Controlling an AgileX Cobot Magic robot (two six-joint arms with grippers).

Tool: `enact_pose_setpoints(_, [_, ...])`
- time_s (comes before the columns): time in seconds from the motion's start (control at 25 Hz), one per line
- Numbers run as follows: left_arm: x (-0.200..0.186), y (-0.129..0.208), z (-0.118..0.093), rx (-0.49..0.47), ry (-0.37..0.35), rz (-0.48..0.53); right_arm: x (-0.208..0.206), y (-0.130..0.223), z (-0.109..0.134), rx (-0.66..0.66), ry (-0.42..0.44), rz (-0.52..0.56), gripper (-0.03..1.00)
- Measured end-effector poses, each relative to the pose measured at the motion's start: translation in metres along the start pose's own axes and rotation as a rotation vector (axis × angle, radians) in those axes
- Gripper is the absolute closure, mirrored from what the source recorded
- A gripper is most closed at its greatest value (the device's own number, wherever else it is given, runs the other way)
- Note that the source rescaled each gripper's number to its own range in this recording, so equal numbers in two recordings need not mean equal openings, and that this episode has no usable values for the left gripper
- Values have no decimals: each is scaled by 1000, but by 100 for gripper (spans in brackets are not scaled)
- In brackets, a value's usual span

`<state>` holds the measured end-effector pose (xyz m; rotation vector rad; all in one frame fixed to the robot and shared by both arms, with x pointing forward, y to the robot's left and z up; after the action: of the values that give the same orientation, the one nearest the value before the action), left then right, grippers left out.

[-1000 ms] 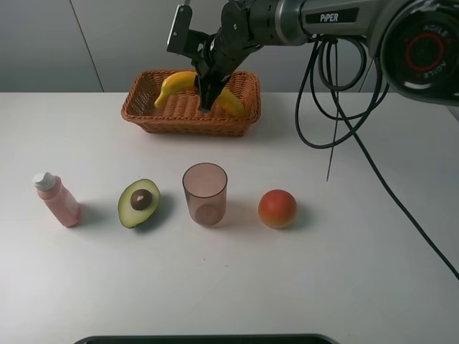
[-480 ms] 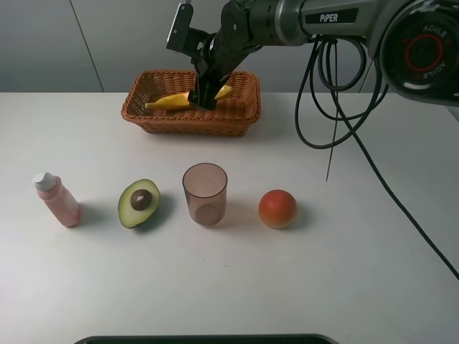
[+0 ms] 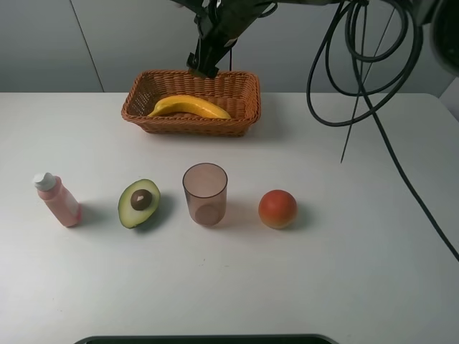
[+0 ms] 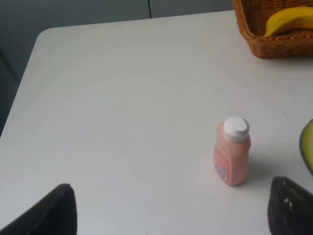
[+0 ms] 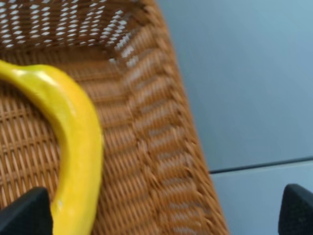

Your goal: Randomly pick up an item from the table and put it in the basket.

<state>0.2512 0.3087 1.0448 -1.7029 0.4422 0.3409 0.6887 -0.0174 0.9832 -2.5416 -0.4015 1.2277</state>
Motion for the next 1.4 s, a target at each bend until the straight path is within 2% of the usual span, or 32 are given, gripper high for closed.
enact_pose_setpoints(0.16, [0,0,0,0,0,0,-59,20,-38,138,25,42,-3])
enact_pose_setpoints(0.4, [0,0,0,0,0,0,-160,92,-91,446,72,104,-3])
enact_pose_setpoints(0.48, [0,0,0,0,0,0,-189,121,-100,526,78,148,-3])
enact_pose_setpoints(0.64, [0,0,0,2,0,0,-238,171,-99,663,41,263,-3])
enact_pose_setpoints(0.76, [0,0,0,2,0,0,-265,196,-101,788,63,273,-3])
enact_pose_setpoints(0.88, [0,0,0,4,0,0,-287,211,-94,885,84,260,-3])
enact_pose_setpoints(1.0, [0,0,0,4,0,0,-305,218,-74,942,79,275,-3])
enact_pose_setpoints(1.12, [0,0,0,4,0,0,-315,216,-43,982,53,276,-3])
enact_pose_setpoints(1.4, [0,0,0,4,0,0,-349,182,32,1049,128,112,-3])
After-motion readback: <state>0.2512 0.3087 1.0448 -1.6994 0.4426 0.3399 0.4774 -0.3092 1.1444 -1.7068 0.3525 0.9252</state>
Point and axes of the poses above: a point on each arm's last joint axis where the gripper is mounted, x pointing out along that axis toward the gripper, z along the wrist's bending axis when the last joint is at zero, y = z × x, the point moved 2 cm from there along x, pointing out along that axis toward the gripper, and after that the axes turned 14 degrees about -x, right-handed, at the moved point
